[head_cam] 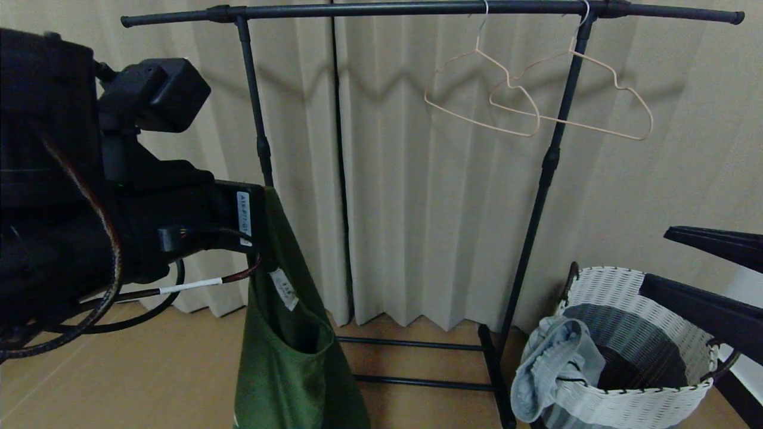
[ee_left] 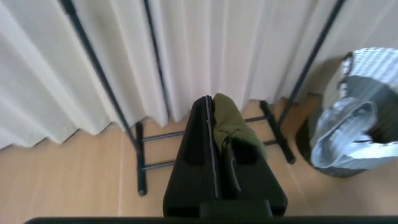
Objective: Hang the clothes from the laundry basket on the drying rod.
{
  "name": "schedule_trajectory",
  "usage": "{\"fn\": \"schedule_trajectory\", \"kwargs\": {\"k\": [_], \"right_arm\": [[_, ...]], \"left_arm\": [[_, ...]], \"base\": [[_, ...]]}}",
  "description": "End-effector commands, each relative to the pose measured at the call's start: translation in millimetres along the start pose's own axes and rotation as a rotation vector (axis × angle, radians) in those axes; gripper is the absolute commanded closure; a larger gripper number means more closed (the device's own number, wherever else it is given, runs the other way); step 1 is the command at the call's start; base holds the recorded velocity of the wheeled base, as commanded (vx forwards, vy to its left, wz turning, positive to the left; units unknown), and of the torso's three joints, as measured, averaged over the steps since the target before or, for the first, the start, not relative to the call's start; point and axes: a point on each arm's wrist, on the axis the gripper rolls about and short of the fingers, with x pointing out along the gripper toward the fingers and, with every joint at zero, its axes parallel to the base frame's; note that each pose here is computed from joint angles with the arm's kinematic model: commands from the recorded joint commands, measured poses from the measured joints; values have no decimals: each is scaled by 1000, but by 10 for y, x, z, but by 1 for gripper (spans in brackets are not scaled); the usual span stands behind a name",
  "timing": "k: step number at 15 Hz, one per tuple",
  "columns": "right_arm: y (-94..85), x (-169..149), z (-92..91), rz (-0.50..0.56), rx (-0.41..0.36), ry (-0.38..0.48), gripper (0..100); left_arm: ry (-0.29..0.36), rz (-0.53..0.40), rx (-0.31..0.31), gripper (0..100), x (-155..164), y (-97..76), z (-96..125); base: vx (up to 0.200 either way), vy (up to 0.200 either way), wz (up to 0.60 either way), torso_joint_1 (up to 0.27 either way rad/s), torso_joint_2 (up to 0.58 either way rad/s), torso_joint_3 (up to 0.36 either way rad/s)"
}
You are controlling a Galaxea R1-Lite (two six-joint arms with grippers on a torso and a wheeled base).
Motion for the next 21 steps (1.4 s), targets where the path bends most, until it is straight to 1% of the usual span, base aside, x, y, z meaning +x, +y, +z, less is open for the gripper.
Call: {"fn": "schedule_trajectory", "kwargs": {"k": [1, 2, 3, 5, 6, 7, 8, 9, 10, 12, 14, 15, 19, 21], "right_arm": [[-189, -72, -79, -165, -27, 64, 0], [-216, -111, -108, -198, -38, 88, 0], [-232, -244, -182, -266, -40, 104, 0], [-232, -347, -249, -343, -40, 86, 0], [-241, -351, -263, -360, -43, 81, 0], [-264, -354, -279, -402, -48, 66, 0], [-312, -352, -295, -473, -52, 48, 0], [-337, -345, -319, -509, -51, 44, 0], [-350, -337, -367, -538, -54, 43, 0], [-362, -338, -483, -595, -49, 68, 0], [-370, -347, -560, -648, -69, 107, 0], [-369, -354, -575, -662, -82, 118, 0], [-381, -347, -546, -667, -85, 112, 0], [-385, -343, -526, -667, -86, 108, 0]], "left_arm": [[-22, 49, -11, 100, -211, 157, -55], [-27, 59, -15, 100, -282, 205, -84], [-43, 81, -23, 100, -494, 335, -182], [-62, 136, -19, 100, -816, 532, -302], [-65, 155, -20, 100, -914, 587, -334], [-74, 188, -30, 100, -1056, 662, -374], [-79, 225, -41, 100, -1211, 737, -452], [-80, 246, -47, 100, -1291, 771, -516], [-85, 263, -53, 100, -1381, 800, -608], [-93, 281, -56, 100, -1480, 825, -744], [-92, 287, -59, 100, -1503, 832, -804], [-89, 286, -59, 100, -1497, 831, -814], [-90, 283, -57, 100, -1494, 830, -824], [-71, 283, -49, 100, -1474, 828, -872]], "base": [[0, 0, 0, 0, 0, 0], [0, 0, 0, 0, 0, 0], [0, 0, 0, 0, 0, 0], [0, 0, 0, 0, 0, 0], [0, 0, 0, 0, 0, 0], [0, 0, 0, 0, 0, 0], [0, 0, 0, 0, 0, 0], [0, 0, 0, 0, 0, 0], [0, 0, 0, 0, 0, 0], [0, 0, 0, 0, 0, 0], [0, 0, 0, 0, 0, 0], [0, 0, 0, 0, 0, 0], [0, 0, 0, 0, 0, 0], [0, 0, 0, 0, 0, 0]]}}
